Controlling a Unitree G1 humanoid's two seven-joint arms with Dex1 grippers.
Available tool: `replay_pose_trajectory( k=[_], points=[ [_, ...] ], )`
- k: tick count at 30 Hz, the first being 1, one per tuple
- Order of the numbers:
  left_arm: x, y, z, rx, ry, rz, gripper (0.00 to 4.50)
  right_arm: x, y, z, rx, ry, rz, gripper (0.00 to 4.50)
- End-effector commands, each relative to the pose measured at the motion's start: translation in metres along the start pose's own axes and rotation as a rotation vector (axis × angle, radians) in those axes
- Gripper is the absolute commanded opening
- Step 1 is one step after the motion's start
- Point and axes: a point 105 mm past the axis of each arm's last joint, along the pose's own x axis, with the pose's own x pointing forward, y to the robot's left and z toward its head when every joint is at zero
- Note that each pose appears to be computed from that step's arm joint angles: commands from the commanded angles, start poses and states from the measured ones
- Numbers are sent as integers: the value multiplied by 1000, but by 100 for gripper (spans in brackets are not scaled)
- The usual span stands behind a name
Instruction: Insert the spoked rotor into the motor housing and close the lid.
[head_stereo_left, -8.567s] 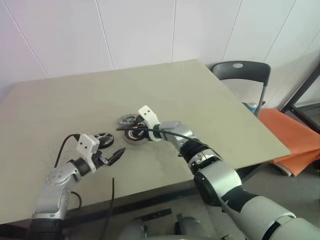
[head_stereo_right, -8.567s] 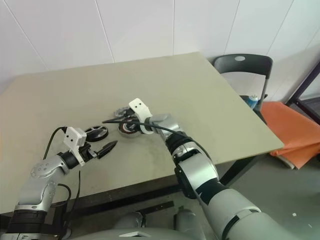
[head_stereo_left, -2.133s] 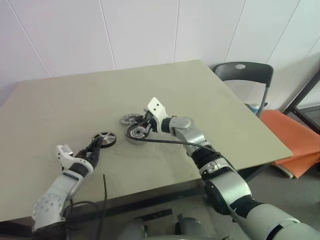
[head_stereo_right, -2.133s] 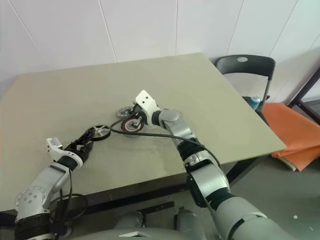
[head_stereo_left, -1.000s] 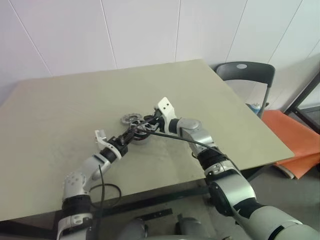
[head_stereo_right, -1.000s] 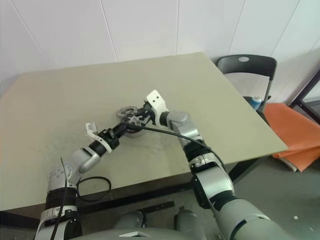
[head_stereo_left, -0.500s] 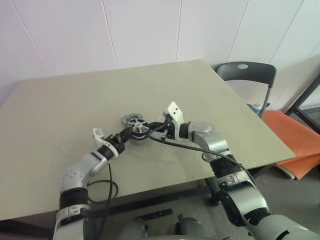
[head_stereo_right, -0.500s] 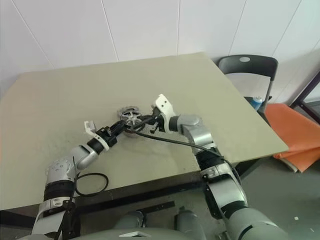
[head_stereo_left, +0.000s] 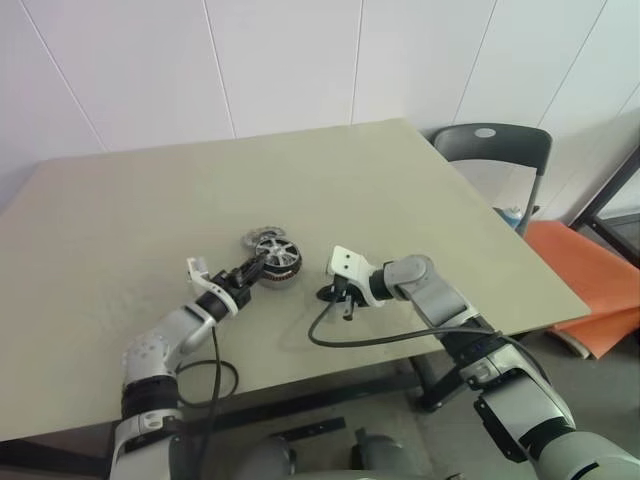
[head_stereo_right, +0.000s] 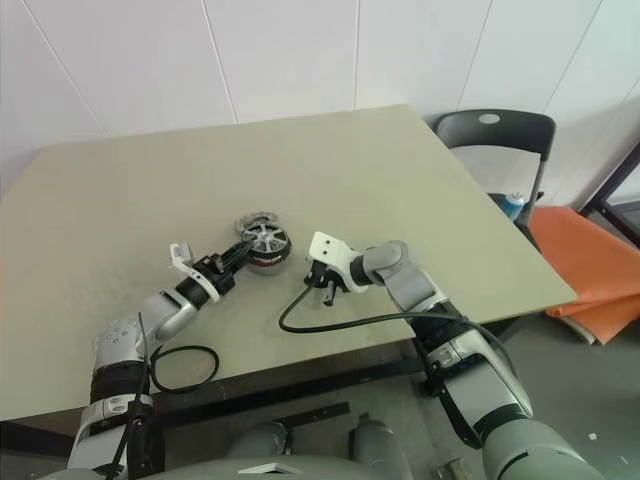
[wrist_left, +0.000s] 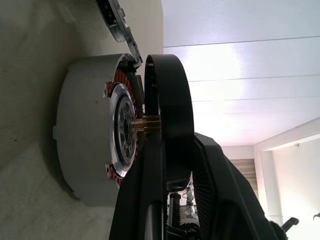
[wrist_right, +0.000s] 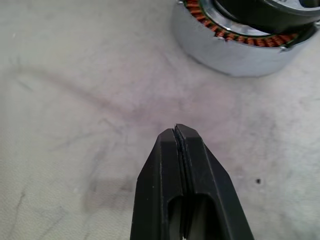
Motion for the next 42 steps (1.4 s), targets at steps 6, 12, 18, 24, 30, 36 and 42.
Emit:
replay_pose_trajectory(
  k=[6, 12, 18, 24, 30, 36, 42],
  points=[
    [1, -7, 1, -2, -5, -44, 42, -4, -5, 20, -40, -56, -26, 0],
    [2, 1, 1, -7, -5, -29, 42, -3, -4, 21, -40, -64, -27, 0],
    [-3, 11, 2, -10, -6, -5, 42, -5, -4, 35, 32, -162, -17, 0],
    [-8, 14, 4, -8, -8, 4, 42, -5, 1, 29, 88, -172, 13, 0],
    [-11, 18, 2, -15, -7, 19, 42, -5, 2, 19, 230, -252, 42, 0],
    [-10, 23, 0, -22, -4, 31, 42, -4, 11, 10, 211, -285, 62, 0],
    [-8, 24, -1, -30, 5, 17, 42, -3, 11, 6, 188, -279, 52, 0]
  ],
)
